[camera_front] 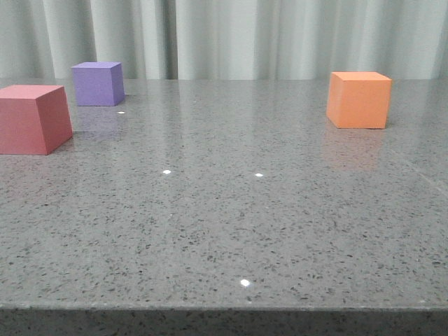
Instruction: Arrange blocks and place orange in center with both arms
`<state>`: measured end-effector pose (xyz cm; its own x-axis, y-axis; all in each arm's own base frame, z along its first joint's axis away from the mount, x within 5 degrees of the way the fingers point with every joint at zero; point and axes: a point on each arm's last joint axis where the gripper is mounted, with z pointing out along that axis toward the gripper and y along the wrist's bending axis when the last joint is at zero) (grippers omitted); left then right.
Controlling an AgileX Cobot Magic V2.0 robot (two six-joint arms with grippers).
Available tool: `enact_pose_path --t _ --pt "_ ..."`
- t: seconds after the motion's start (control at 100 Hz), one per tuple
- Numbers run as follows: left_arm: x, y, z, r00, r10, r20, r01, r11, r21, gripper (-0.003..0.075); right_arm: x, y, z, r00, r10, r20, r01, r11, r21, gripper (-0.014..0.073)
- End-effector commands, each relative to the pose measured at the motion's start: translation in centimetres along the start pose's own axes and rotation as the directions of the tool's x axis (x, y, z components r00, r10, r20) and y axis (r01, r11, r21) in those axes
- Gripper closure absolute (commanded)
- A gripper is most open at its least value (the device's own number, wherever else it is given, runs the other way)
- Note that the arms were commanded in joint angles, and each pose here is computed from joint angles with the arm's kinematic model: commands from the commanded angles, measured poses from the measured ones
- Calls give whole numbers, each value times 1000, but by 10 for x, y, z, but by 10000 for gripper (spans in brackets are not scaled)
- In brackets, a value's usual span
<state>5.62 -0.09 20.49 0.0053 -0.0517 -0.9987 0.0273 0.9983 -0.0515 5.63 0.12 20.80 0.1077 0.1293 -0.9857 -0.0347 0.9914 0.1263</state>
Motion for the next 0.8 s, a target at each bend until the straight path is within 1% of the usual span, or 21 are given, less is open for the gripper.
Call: enact_pose_path --t 0.0,0.22,0.29,0.39,0.49,0.59,0.66,0.69,0.73,0.79 --pt "5 -1 -1 997 -6 71 4 1000 17 739 -15 2 -3 993 -9 121 11 1000 -14 662" --pt "5 -1 -1 997 -6 71 4 1000 17 739 -17 2 -3 992 -9 123 10 1000 -14 662" --pt "5 -1 -1 997 -6 71 4 1000 17 739 -21 3 -3 993 11 118 -9 1000 -13 662" --pt "5 -1 -1 997 -6 71 4 1000 17 739 -34 4 -4 995 33 99 -32 999 -9 662" --pt "5 -1 -1 997 -6 71 4 1000 17 739 -55 7 -8 997 33 76 -33 999 -4 662" --pt "5 -1 -1 997 -6 71 4 1000 17 739 -77 9 -8 999 33 8 -33 999 9 662" --pt "5 -1 -1 997 -6 71 4 1000 17 739 -92 11 -4 997 34 -64 -33 999 22 662" --pt "5 -1 -1 997 -6 71 4 1000 17 739 -97 12 0 993 35 -113 -32 999 31 662" --pt "5 -1 -1 997 -6 71 4 1000 17 739 -107 13 3 988 36 -148 -31 999 37 662" --pt "5 -1 -1 997 -6 71 4 1000 17 739 -118 14 12 970 40 -239 -28 998 53 662"
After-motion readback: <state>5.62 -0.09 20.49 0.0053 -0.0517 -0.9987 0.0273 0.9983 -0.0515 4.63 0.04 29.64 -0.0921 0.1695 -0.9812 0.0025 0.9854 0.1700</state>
